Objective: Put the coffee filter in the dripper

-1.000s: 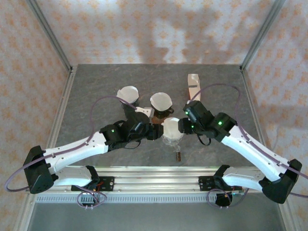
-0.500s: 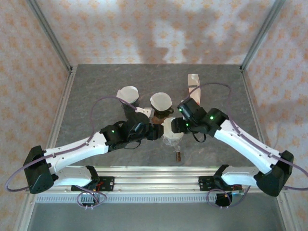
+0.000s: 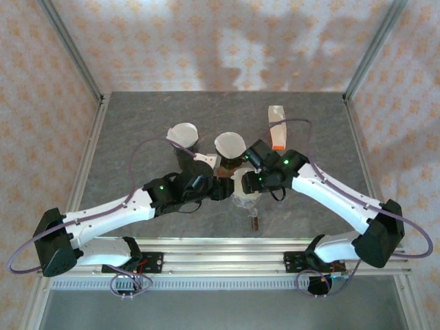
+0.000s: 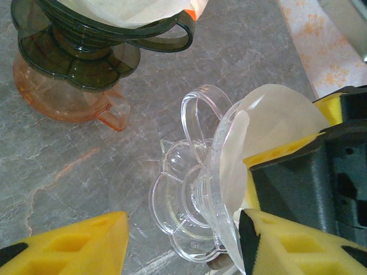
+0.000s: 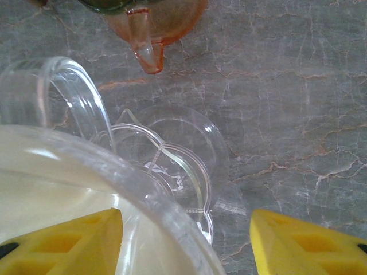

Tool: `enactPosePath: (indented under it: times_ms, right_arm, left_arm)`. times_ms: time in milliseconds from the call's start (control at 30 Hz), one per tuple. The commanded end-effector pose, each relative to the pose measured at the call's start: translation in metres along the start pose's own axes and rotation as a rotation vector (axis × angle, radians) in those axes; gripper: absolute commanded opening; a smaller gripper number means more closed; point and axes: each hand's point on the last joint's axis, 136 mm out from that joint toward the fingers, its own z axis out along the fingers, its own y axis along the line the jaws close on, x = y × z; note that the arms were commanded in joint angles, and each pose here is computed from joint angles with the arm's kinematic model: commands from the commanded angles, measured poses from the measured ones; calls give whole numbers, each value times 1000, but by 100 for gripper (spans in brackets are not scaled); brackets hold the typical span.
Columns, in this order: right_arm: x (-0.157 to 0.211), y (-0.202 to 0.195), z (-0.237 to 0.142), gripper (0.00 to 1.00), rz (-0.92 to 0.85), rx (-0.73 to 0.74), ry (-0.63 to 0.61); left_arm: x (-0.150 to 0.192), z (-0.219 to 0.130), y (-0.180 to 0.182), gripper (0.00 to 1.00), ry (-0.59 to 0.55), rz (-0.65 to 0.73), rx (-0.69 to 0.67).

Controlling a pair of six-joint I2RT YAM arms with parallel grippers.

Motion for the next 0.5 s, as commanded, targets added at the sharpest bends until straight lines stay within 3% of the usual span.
enactPosePath:
  times_ms: [0, 467]
  right_arm:
    - [-5, -1, -2, 61, -26, 28, -2]
    - [4, -7, 14, 61, -34, 59, 33]
  left_arm:
    - [1, 0, 5, 54, -8, -15, -4]
    - [1, 1, 4, 54, -9, -23, 5]
